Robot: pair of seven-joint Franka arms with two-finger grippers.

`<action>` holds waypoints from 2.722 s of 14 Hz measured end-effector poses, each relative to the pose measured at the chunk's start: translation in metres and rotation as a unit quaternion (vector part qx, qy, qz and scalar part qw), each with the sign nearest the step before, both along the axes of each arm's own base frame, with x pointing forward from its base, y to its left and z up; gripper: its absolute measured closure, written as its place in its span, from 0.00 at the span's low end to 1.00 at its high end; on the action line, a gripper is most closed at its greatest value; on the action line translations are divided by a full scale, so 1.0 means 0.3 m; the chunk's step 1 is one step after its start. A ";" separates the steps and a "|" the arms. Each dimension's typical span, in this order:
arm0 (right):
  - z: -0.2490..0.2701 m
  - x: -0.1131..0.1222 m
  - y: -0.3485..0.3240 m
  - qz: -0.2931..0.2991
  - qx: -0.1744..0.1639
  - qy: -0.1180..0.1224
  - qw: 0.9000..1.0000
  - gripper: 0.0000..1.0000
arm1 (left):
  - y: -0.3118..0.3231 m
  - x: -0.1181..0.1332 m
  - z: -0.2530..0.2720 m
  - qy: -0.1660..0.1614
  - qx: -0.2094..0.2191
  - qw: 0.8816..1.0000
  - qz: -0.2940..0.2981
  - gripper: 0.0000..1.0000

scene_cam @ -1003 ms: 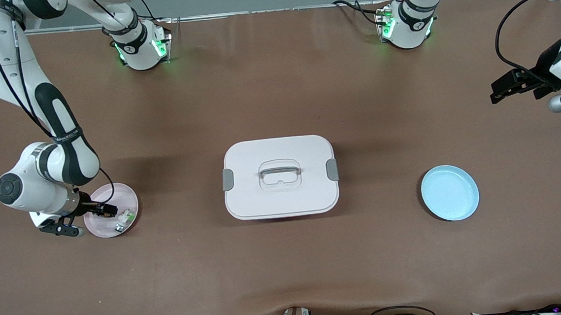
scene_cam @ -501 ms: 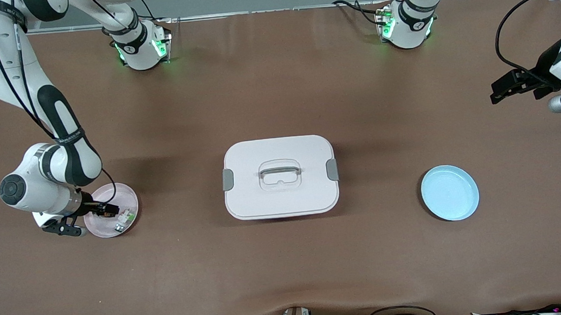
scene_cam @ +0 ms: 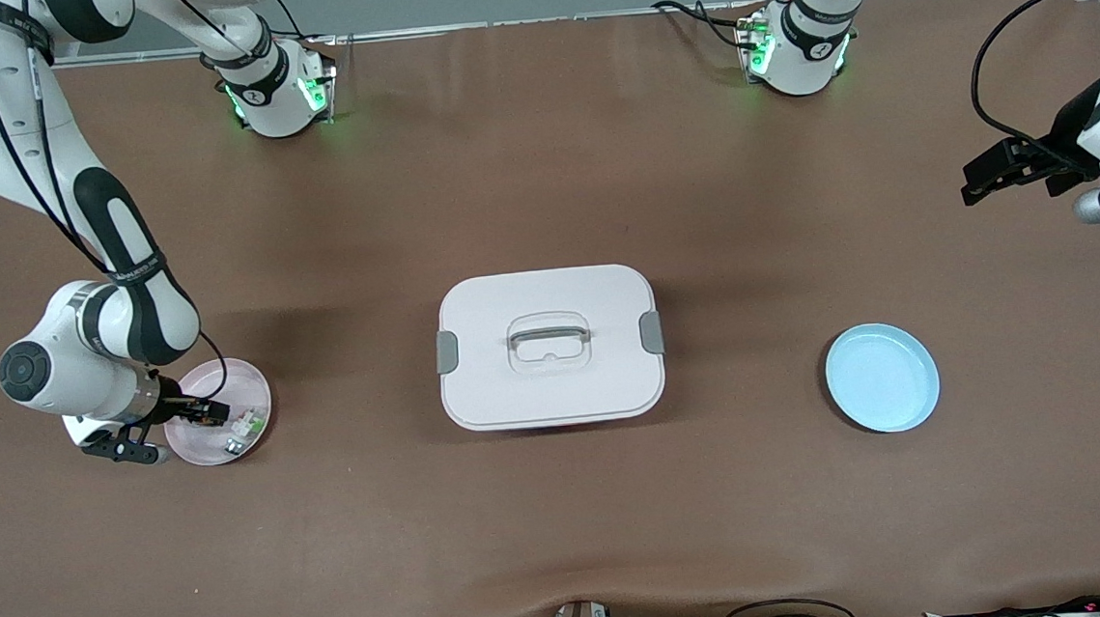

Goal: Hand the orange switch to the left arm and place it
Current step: 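Close the right gripper on the black-orange switch, then lift the switch over the box with the right gripper while the left gripper approaches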

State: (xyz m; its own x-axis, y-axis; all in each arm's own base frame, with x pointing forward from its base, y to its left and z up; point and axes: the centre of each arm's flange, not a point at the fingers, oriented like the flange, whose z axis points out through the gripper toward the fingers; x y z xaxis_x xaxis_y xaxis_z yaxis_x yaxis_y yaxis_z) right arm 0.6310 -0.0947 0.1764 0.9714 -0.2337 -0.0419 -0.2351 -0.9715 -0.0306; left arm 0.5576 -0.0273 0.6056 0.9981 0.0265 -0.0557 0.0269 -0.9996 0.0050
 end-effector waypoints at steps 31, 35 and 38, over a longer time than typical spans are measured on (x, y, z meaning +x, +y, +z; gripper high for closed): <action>0.965 -0.019 0.838 -0.456 0.216 0.302 0.809 0.27 | -0.328 -0.008 0.124 -0.019 -0.216 0.975 -0.043 0.00; 1.036 -0.022 0.917 -0.470 0.250 0.319 0.784 0.27 | -0.261 0.072 0.082 -0.016 -0.309 0.951 -0.005 0.00; 1.096 -0.020 1.020 -0.489 0.264 0.309 0.772 0.27 | -0.301 0.147 0.012 -0.025 -0.348 0.937 0.011 0.00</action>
State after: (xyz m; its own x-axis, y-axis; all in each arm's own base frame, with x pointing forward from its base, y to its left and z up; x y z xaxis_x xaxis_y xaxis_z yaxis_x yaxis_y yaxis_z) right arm 0.6252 0.2114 0.5052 0.0975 -0.6340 -0.7671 -0.9761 -0.2113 0.0507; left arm 0.6018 -0.1175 0.6091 0.9995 0.0225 -0.0206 0.0305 -0.7525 0.6579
